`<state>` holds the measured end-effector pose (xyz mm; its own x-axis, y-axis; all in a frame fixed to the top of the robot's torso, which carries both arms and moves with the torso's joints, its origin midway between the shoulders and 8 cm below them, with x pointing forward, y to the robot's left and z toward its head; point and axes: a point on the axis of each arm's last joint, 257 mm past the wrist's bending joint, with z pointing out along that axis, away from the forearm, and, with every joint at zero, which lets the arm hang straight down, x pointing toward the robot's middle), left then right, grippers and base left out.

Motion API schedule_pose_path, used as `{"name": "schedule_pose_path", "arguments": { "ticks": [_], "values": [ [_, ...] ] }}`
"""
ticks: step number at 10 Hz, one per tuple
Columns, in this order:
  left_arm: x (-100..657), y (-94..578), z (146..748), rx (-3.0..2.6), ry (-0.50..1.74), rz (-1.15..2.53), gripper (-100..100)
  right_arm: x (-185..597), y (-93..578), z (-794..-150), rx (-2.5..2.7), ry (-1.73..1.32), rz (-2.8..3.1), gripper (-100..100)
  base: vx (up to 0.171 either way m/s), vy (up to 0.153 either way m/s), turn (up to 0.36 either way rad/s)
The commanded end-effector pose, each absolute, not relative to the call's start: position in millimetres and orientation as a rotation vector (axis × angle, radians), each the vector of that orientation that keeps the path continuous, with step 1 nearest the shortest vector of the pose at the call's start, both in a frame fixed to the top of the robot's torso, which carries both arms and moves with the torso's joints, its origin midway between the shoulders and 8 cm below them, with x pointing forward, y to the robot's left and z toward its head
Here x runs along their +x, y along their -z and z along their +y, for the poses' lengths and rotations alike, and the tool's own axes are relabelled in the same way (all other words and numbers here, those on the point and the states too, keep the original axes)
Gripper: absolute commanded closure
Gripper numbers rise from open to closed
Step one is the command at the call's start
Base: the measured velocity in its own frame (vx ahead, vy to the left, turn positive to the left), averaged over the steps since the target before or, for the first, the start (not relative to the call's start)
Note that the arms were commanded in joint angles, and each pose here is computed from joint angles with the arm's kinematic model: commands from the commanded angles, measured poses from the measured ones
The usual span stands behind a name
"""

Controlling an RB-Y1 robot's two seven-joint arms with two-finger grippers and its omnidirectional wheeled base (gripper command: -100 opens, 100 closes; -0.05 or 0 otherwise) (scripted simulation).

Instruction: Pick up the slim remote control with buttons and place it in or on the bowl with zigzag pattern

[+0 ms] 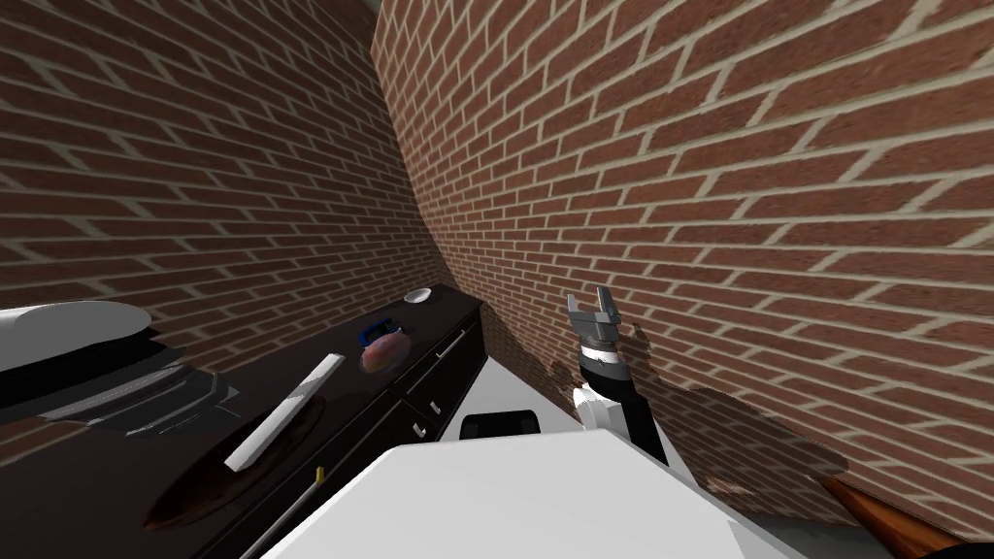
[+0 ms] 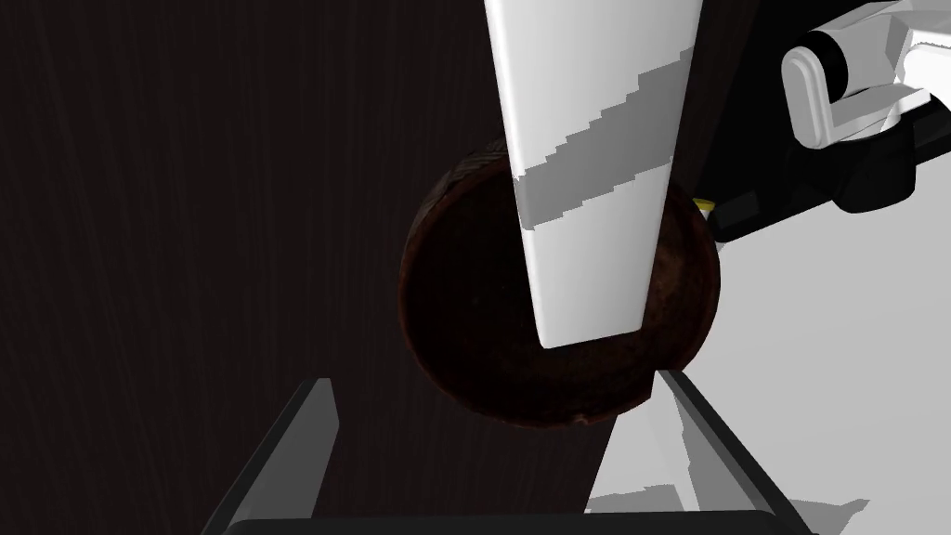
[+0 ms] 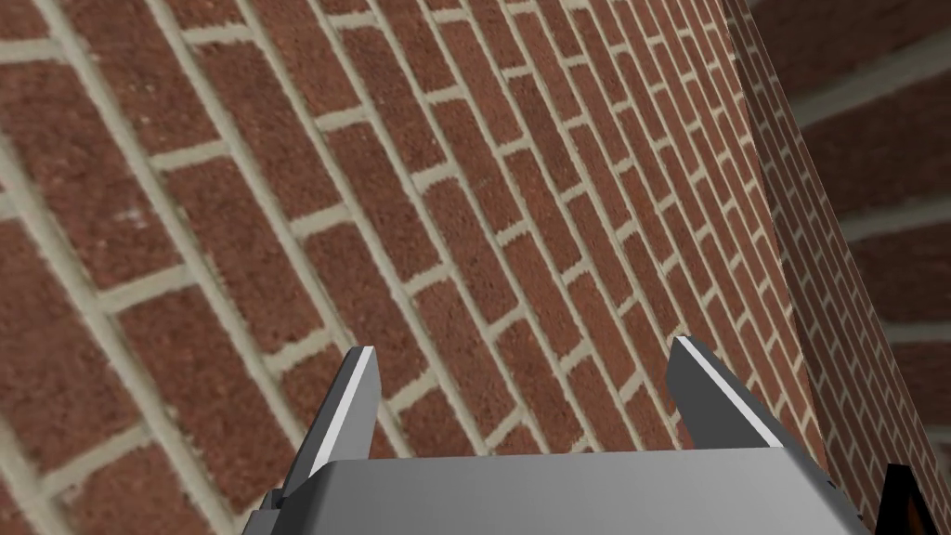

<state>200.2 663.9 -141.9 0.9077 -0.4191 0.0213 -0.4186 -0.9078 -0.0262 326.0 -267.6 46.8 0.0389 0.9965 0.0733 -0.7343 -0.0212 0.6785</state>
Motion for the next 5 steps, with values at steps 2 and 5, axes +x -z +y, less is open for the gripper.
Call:
{"name": "schedule_pose_path", "arguments": {
  "ticks": [2,5],
  "values": [
    [208,124,661,-3.062,0.036,0.610,-100,326,-47,-268,0.649,-1.480,0.517,0,-0.131,0.038,-0.151],
    [210,116,661,-3.065,0.035,0.589,-100,326,-47,-268,0.649,-1.480,0.517,0,-0.072,0.027,-0.087]
  ]
}}
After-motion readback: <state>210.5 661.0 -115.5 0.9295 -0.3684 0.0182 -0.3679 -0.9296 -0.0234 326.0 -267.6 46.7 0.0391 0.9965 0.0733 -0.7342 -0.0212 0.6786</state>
